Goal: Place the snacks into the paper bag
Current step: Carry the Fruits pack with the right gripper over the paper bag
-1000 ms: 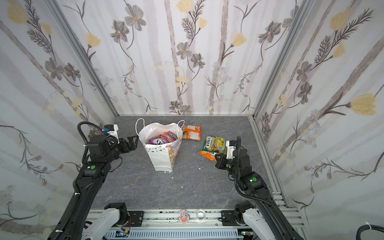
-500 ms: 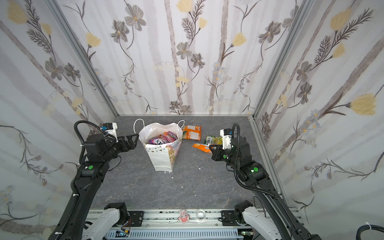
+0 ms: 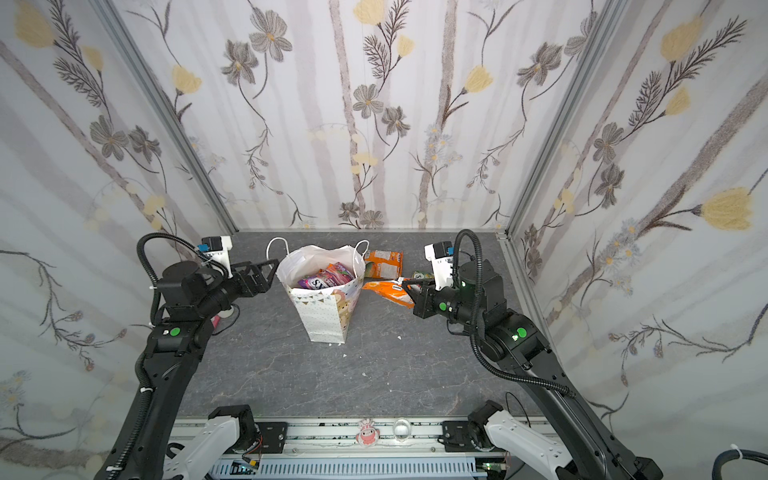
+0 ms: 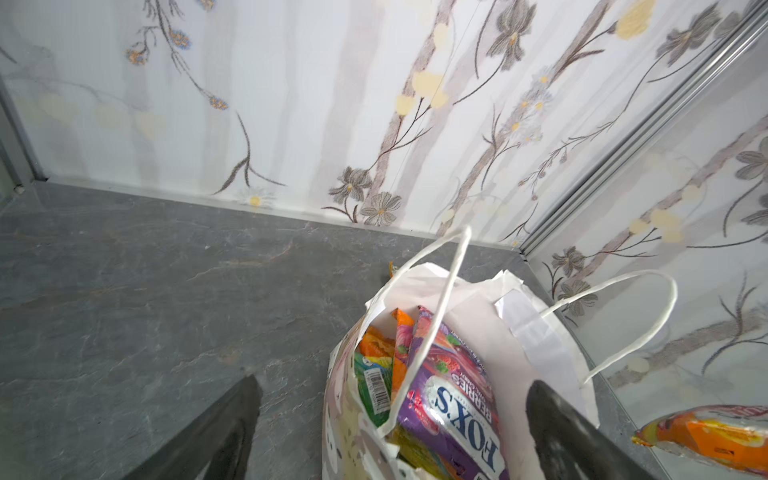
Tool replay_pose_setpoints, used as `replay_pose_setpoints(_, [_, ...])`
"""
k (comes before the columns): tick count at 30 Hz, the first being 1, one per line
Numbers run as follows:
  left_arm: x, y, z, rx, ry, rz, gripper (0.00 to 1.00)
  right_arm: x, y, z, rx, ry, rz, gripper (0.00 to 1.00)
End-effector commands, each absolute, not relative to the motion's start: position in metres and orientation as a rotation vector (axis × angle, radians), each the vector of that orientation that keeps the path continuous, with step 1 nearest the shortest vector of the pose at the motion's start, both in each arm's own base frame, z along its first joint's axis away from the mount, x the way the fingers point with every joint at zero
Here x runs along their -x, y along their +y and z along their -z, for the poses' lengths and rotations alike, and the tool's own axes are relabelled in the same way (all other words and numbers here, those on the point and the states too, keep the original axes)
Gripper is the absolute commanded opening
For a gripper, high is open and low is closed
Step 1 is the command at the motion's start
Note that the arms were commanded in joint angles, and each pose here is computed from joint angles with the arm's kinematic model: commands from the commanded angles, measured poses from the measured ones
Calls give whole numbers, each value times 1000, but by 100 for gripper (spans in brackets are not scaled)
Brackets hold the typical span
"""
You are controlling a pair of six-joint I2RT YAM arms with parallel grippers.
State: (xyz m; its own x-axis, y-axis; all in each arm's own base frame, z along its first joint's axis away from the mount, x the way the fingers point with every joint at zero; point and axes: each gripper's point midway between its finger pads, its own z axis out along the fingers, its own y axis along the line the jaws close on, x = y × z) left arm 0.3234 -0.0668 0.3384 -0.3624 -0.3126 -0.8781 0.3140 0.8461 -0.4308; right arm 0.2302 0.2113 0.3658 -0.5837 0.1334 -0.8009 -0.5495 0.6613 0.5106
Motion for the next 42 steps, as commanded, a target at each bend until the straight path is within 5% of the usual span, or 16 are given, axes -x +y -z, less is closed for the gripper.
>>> replay_pose_setpoints(1, [-328, -72, -357, -34, 1774, 688, 100, -226, 221, -382, 375, 1942, -1018, 0])
replay_pose_setpoints(26, [-327, -76, -328, -10, 1798, 744, 100, -187, 339, -461, 764, 1782, -1298, 0])
replay_pose_setpoints(42, [-328, -80, -325, -15, 1801, 781, 99, -234, 404, -472, 779, 1754, -1161, 0])
